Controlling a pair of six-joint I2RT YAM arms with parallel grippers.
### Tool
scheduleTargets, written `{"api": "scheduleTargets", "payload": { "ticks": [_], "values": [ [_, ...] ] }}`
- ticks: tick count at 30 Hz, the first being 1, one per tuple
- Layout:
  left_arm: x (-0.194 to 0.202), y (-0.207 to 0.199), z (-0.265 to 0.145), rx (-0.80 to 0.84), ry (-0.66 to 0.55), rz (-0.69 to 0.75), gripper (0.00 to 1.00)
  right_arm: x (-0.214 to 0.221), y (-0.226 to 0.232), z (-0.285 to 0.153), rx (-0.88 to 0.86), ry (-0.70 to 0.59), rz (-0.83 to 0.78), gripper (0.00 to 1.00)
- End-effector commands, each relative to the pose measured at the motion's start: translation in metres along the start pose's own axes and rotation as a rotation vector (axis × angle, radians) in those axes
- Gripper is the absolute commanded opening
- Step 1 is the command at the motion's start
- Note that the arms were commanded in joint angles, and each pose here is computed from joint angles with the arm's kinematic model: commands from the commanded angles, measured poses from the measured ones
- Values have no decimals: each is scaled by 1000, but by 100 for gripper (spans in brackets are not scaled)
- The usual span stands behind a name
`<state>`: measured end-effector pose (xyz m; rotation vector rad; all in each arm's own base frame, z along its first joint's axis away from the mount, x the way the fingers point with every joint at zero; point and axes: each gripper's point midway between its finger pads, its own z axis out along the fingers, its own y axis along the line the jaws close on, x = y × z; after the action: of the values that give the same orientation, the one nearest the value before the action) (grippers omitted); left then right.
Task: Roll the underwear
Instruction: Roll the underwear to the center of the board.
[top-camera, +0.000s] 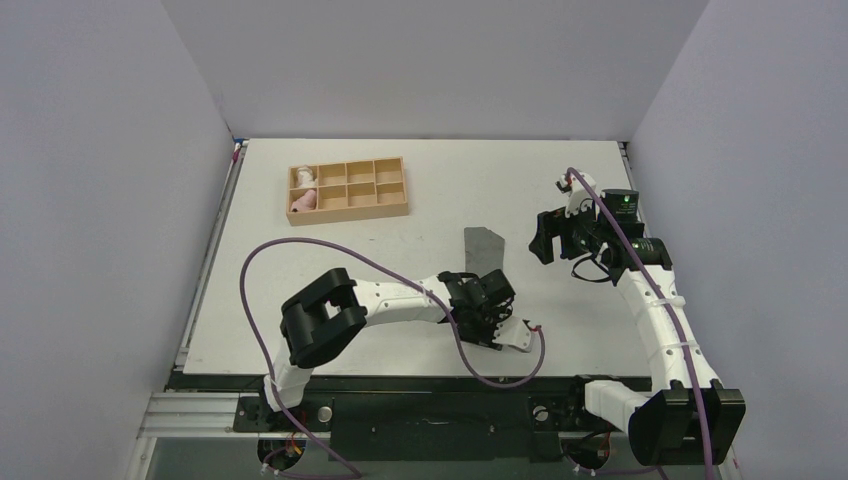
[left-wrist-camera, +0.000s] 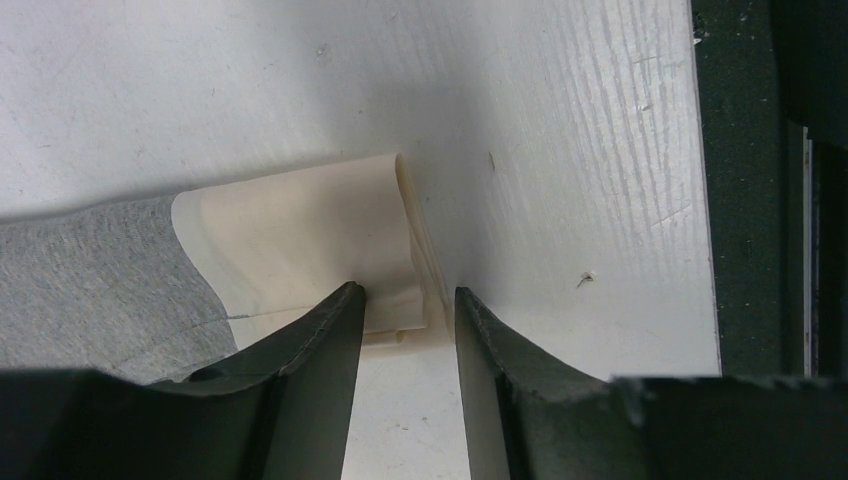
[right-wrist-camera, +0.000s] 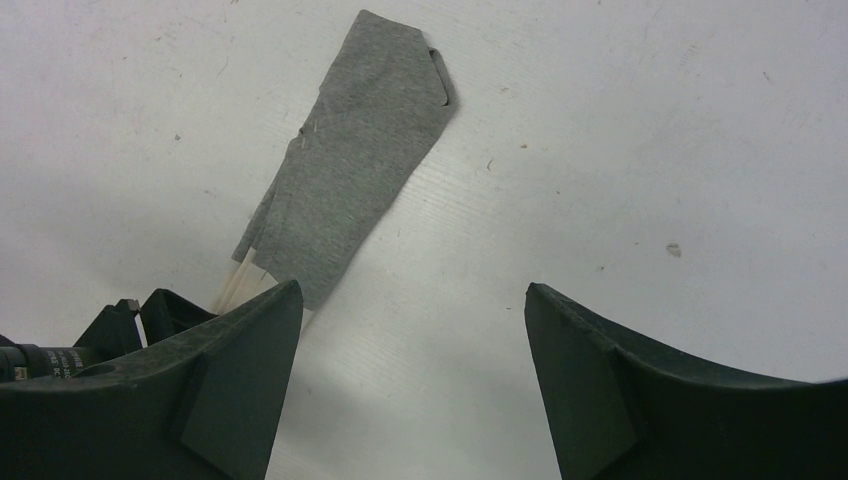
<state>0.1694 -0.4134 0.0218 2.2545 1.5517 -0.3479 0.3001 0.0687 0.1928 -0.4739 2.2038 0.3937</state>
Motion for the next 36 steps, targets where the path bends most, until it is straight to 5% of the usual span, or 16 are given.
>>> {"api": "scheduleTargets", "payload": {
  "ticks": [1,8,13,23,29,36],
  "values": [
    [19,-9,14,77,51,-6,34,-3,4,1,-30,-18,-12,77],
    [29,-15,17,103,71,-13,19,-3,6,0,-44,-20,-14,77],
    [31,-20,15,105,67,-38,0,-3,8,1,-52,-17,-13,76],
    [3,-36,-11,169,-47,-200,0,-1,0,0,-36,-13,1,76],
    [-22,-72,-27,391,-150,-319,0,-1,-1,0,-30,-11,-3,75],
    [-17,-59,-34,601,-232,-564,0,2,-6,-6,-21,-5,-5,75]
  ]
}}
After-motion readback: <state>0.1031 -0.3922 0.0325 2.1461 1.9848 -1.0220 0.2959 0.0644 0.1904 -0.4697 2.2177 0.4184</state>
